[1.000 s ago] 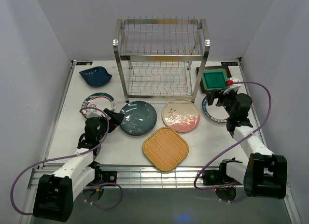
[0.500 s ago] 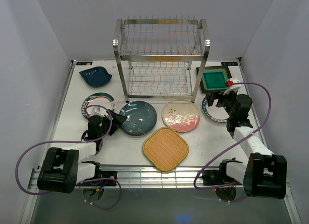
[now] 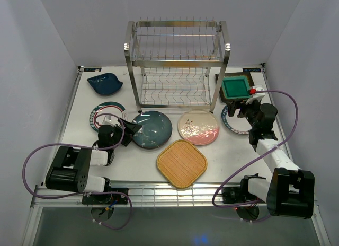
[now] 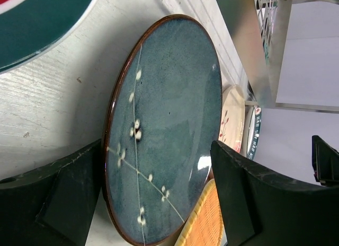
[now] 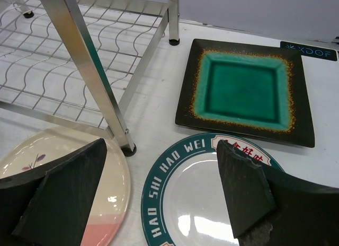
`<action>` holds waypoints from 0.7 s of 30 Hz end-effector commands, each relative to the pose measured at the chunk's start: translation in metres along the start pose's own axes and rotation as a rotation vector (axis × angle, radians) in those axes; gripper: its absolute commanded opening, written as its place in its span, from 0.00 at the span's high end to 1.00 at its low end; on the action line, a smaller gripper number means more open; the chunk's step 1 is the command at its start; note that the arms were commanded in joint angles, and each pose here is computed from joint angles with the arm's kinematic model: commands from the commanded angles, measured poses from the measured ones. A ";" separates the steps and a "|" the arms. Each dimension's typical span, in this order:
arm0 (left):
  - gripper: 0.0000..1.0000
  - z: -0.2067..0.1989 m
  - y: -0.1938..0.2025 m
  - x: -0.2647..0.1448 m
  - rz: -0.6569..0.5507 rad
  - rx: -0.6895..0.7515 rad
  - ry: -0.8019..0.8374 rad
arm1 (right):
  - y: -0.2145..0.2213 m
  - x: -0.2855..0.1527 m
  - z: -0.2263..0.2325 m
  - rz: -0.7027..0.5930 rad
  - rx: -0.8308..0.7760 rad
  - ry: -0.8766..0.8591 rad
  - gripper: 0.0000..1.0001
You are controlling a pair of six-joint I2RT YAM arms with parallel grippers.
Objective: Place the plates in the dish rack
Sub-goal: Pick up the plate at the center of the board.
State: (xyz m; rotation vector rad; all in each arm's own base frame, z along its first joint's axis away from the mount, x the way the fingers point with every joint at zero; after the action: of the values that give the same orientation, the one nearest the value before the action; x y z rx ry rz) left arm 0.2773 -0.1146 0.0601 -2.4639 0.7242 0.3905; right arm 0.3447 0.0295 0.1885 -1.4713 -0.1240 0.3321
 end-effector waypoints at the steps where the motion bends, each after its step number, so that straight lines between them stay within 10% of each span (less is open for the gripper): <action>1: 0.12 0.010 0.009 -0.001 0.036 -0.031 -0.049 | -0.014 0.002 0.000 -0.050 -0.012 -0.012 0.10; 21: 0.48 0.015 0.015 0.007 0.045 -0.016 -0.083 | -0.016 -0.001 0.001 -0.057 -0.011 -0.028 0.10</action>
State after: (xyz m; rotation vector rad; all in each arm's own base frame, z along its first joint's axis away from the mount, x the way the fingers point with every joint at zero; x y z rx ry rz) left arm 0.2783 -0.1216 0.0465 -2.4520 0.7493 0.4659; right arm 0.3439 0.0290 0.1887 -1.4655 -0.1342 0.3426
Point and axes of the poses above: each gripper's point midway between its finger pads, its own x axis out along the fingers, its own z axis along the line the jaws close on, y = z × x, the point moved 3 cm from there along -x, back along the fingers, and after that the axes turned 5 degrees about x, right-handed, at the moved point
